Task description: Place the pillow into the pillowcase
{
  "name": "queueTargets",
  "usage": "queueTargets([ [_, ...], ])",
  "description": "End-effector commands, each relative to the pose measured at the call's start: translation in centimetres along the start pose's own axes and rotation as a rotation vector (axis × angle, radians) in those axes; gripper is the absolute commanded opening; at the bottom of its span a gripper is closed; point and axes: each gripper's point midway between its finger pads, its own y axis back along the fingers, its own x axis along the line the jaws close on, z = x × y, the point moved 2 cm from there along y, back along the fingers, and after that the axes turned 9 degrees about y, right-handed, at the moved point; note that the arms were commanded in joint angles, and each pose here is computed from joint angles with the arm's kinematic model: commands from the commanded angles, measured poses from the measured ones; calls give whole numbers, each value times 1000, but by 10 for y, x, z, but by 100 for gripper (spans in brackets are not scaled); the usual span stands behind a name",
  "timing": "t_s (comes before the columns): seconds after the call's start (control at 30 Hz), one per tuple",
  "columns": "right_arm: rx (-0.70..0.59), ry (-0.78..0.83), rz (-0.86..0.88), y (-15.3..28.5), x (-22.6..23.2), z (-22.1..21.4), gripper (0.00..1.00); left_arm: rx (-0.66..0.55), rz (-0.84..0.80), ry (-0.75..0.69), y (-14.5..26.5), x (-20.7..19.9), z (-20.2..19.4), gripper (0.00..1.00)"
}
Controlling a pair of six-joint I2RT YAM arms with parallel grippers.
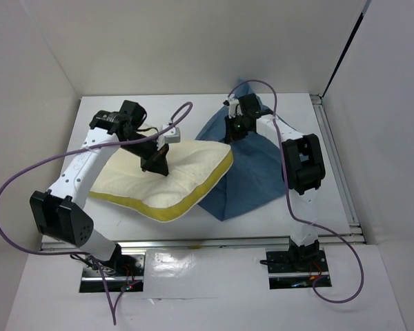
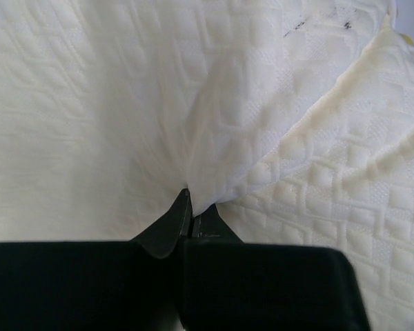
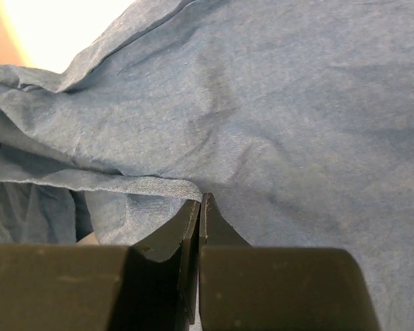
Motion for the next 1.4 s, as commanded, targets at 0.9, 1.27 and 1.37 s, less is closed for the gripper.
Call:
queueTargets([
  [0.9,-250,-1,11,119,2,64,0,133,-47,66,-63,28,-17,0],
  [1.27,-304,69,196,165,53,70,0,118,-22,141,-96,60,-2,0],
  [1.37,-283,77,248,173,62,60,0,131,21,172,-103,76,0,0],
])
